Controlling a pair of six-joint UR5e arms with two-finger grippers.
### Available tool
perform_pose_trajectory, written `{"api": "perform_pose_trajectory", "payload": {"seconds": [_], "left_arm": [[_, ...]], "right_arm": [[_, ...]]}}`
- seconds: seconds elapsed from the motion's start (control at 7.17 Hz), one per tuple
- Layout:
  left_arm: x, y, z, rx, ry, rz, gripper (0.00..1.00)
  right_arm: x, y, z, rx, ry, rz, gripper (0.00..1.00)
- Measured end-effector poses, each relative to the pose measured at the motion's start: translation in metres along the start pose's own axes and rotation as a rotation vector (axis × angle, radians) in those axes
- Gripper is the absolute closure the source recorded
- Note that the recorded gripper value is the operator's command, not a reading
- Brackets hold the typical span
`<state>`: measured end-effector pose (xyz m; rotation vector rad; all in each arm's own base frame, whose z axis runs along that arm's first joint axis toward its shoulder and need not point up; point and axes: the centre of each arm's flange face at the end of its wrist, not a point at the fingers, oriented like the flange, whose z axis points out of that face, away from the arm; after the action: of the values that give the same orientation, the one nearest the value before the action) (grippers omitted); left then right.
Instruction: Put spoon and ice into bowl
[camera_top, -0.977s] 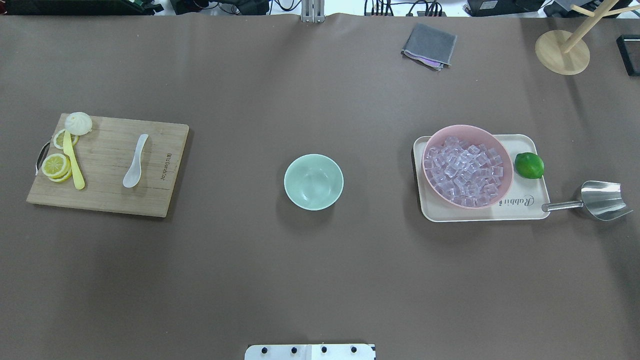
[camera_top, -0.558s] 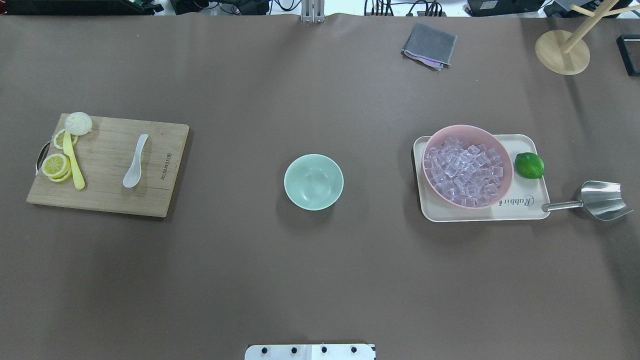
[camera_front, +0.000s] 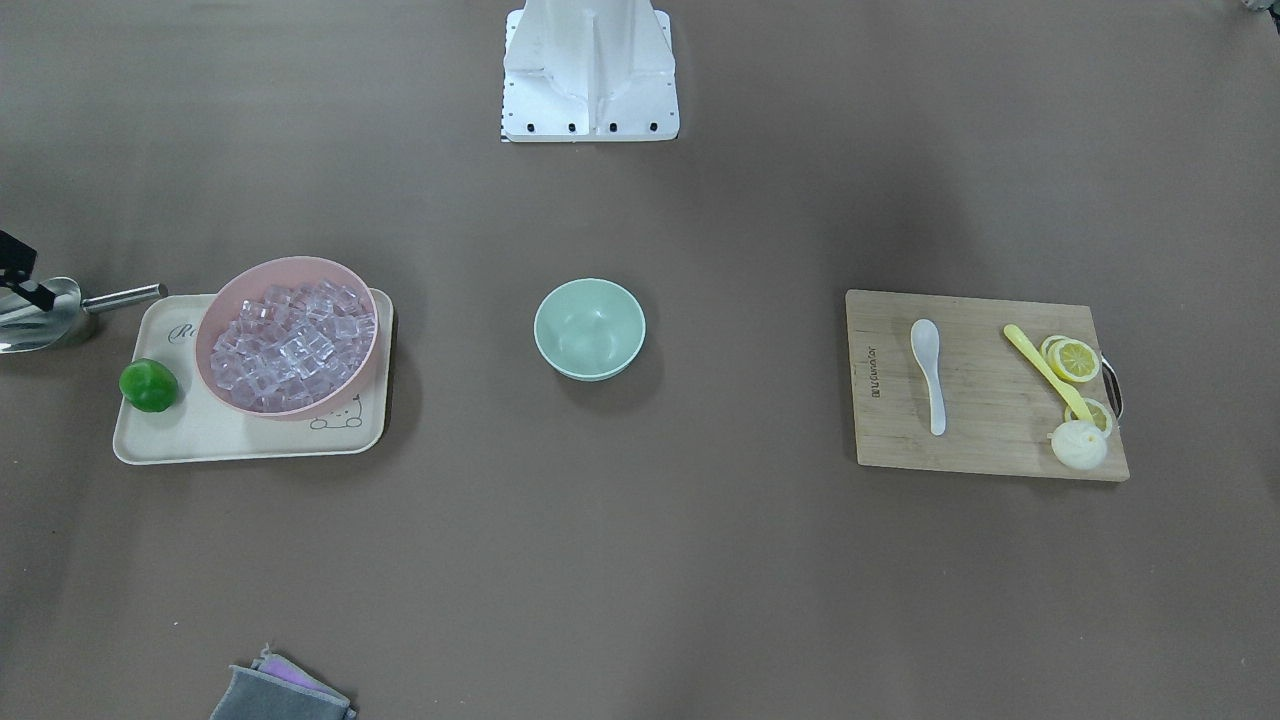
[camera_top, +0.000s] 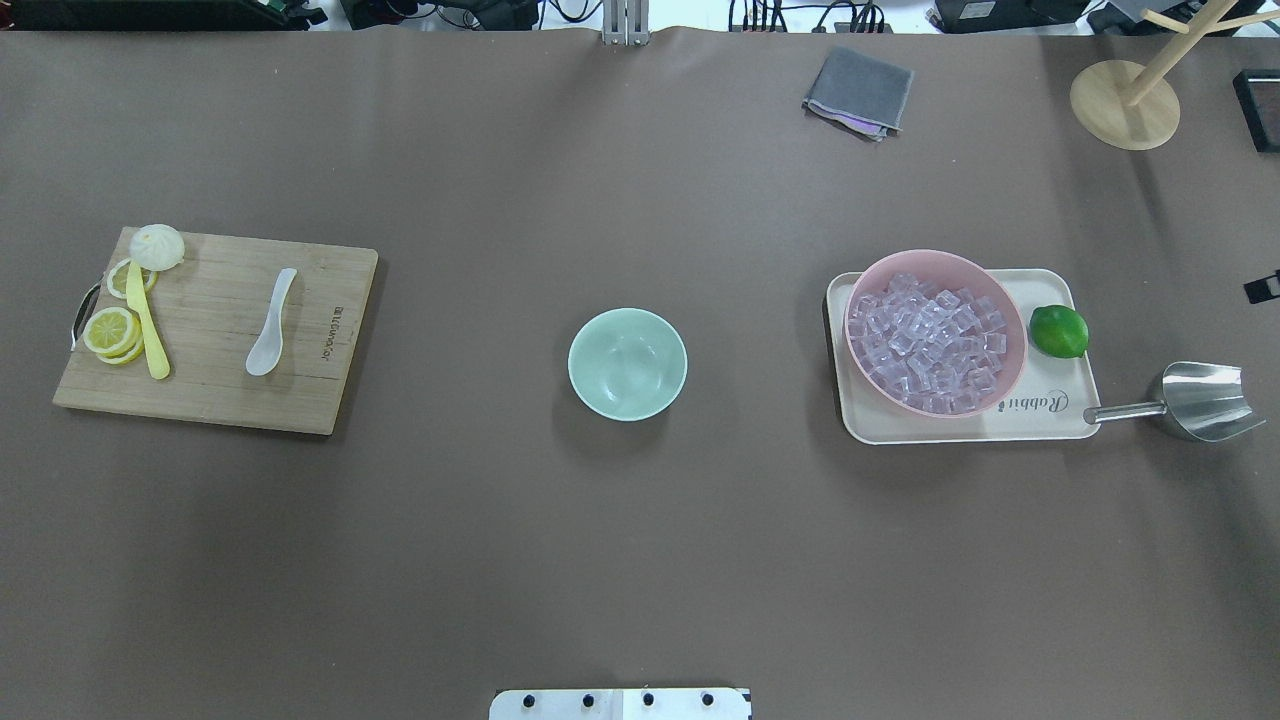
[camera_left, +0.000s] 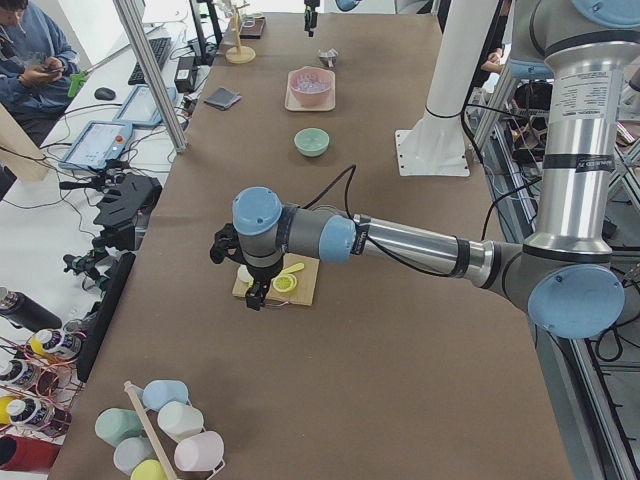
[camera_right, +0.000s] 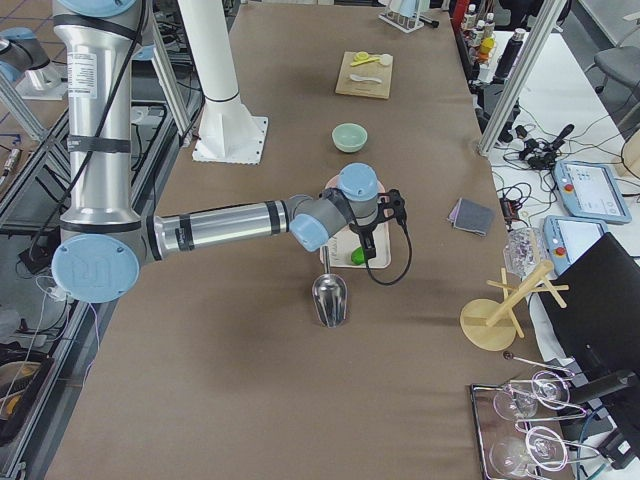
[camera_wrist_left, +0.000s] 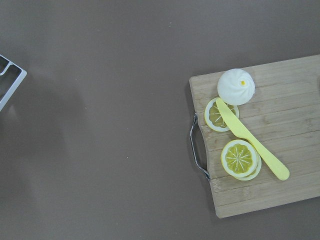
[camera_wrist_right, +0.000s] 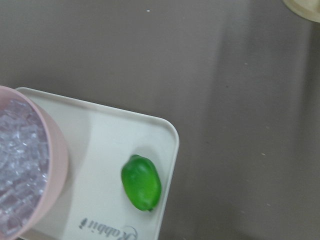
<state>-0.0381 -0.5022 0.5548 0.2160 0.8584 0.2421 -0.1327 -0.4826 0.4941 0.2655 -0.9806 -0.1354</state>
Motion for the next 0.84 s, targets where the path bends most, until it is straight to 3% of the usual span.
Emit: {"api": "perform_pose_trajectory", "payload": {"seconds": [0.42,0.84], "left_arm": [[0.001,0.0,-0.001,0.002,0.001,0.003,0.02],[0.001,-0.001,-0.001,0.002,0.001,0.0,0.02]], "right_arm": [[-0.121,0.0,0.036,0.022,-0.017,0.13,0.02],[-0.171,0.009,0.087,0.019,0.012,0.274,0.14]]}}
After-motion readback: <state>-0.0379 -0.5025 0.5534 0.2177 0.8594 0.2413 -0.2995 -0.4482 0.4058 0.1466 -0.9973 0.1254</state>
